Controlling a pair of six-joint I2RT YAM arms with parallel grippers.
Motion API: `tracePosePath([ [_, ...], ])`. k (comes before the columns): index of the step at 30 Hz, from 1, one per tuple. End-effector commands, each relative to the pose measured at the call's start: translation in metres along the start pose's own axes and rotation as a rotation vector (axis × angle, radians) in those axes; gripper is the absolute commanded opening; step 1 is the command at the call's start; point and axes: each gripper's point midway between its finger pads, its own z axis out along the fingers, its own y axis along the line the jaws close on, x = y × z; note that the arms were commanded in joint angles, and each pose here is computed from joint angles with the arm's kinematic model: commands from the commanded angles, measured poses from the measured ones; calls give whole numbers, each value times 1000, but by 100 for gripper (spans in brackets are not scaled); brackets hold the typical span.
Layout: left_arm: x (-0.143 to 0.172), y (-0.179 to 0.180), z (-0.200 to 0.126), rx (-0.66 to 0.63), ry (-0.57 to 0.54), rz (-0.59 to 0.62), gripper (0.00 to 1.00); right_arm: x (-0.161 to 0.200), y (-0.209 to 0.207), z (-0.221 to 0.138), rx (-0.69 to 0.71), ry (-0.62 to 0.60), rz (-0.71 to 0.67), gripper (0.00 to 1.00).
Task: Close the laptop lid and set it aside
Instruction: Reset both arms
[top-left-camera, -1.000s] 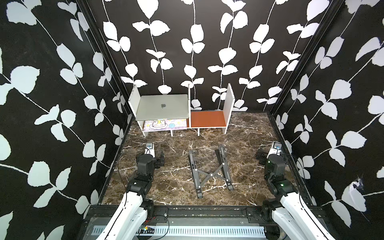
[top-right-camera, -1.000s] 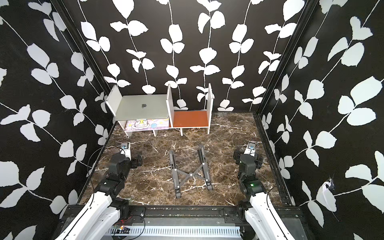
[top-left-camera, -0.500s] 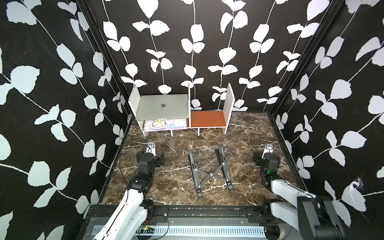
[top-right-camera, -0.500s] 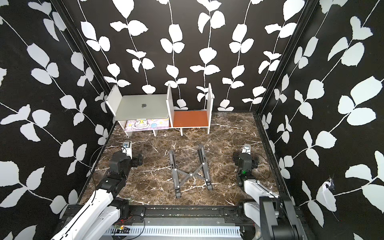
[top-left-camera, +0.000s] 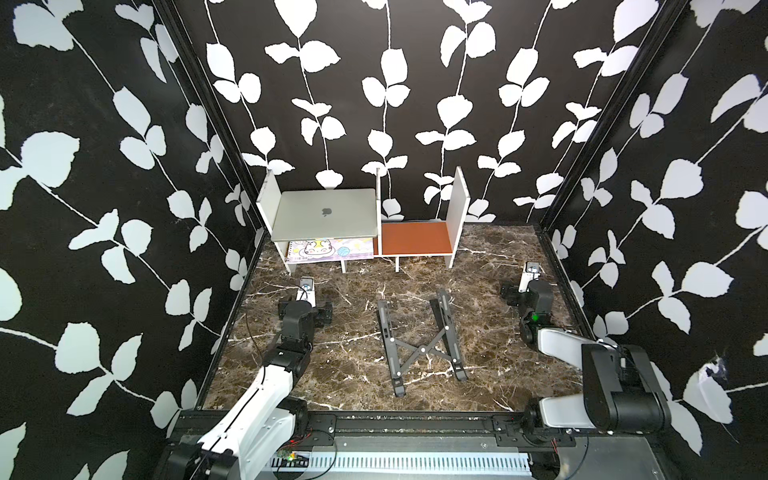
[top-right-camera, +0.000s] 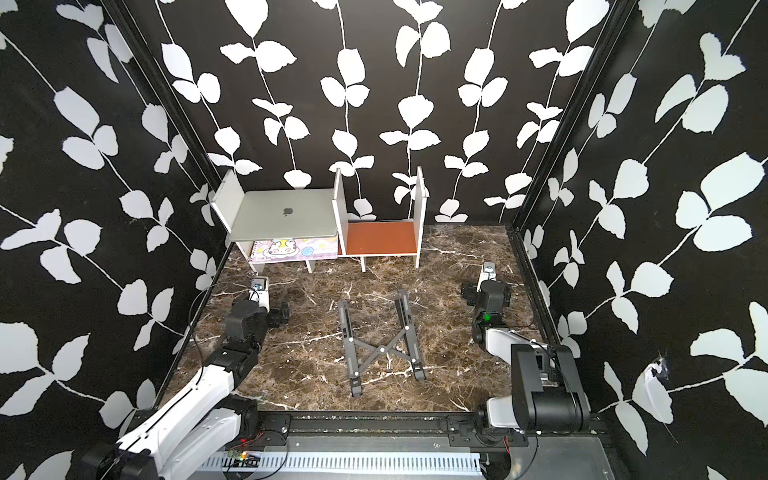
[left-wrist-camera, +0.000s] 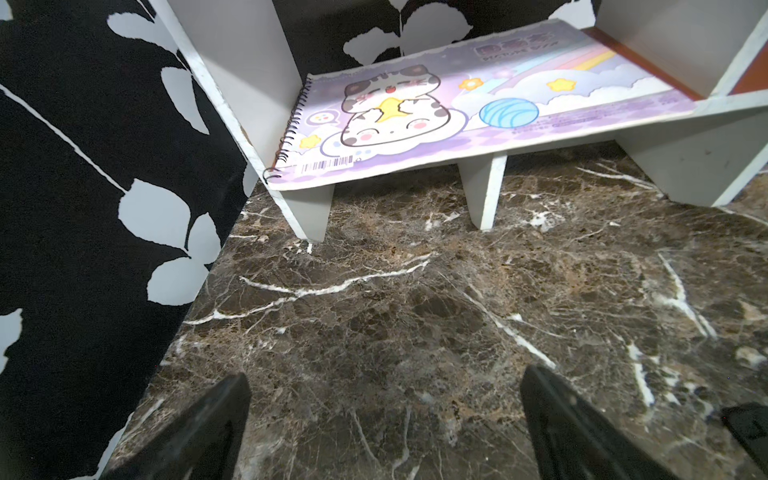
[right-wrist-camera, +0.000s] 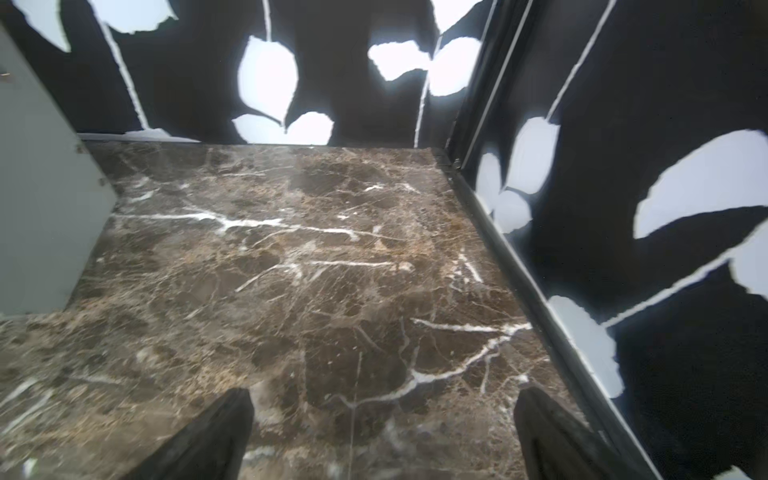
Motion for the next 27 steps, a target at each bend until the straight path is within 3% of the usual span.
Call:
tracePosePath([
  [1, -18, 3, 7, -14, -78, -20, 99, -8, 19, -4, -130, -54, 70, 100],
  [6, -24, 4, 22, -14, -86, -12, 99, 0, 21, 7, -130, -136, 83, 99],
  [13, -25, 5, 51, 10, -113, -13, 99, 3, 21, 7, -126, -124, 82, 100],
  [17, -8, 6, 69, 51, -110, -14, 99, 3, 22, 7, -122, -122, 76, 100],
  [22, 9, 9, 85, 81, -189, -71, 99, 4, 24, 7, -132, -115, 67, 100],
  [24, 16, 3, 90, 121, -100, -52, 99, 4, 24, 7, -134, -115, 67, 100],
  [27, 13, 2, 97, 122, -90, -52, 99, 3, 29, 8, -163, -115, 53, 100],
])
